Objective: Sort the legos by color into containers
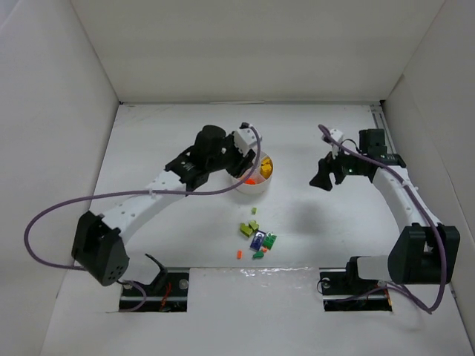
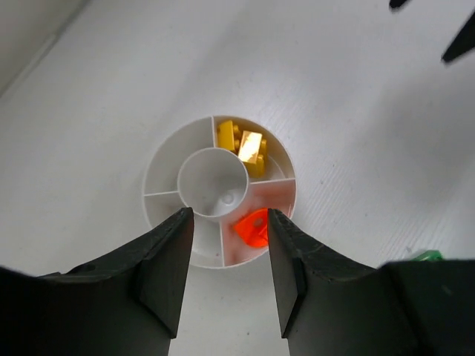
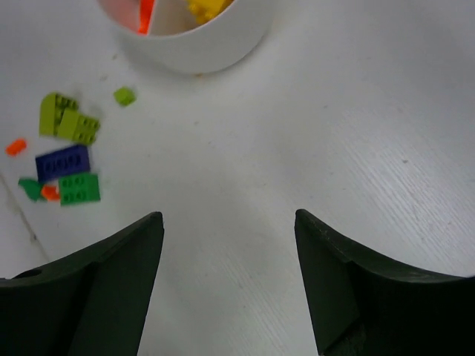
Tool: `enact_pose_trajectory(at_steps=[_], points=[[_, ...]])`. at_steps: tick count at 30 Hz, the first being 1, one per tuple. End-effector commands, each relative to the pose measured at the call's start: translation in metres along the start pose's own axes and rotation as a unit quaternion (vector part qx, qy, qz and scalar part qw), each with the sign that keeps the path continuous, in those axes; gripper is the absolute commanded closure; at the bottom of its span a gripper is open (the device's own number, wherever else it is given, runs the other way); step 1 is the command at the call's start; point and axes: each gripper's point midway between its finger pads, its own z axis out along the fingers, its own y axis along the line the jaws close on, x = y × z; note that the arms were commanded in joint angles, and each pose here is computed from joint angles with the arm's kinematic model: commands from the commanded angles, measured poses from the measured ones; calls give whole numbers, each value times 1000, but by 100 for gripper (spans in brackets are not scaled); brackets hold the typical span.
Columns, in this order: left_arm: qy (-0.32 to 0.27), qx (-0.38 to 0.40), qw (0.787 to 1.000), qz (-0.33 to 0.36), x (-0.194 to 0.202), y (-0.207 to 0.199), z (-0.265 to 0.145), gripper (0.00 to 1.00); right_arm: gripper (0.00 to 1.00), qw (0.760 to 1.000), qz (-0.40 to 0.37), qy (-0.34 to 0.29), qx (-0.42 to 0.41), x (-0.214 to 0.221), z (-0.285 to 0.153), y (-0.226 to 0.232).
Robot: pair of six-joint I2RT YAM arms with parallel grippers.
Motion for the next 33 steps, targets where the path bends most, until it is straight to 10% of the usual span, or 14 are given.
enact_pose_trajectory(at_steps=[1, 8, 17, 33], points=[[-59, -60, 995, -51, -37, 21, -38, 59, 25, 985, -128, 29, -110, 3, -3, 46], [-3, -134, 980, -146, 39, 57, -74, 59, 56, 942, -232, 92, -225, 18, 18, 110], [33, -179, 963, -200, 108, 61, -105, 39, 61, 857, -398, 139, -297, 72, 41, 207], [20, -218, 957, -192, 101, 78, -115, 33, 57, 830, -423, 176, -320, 88, 81, 252]])
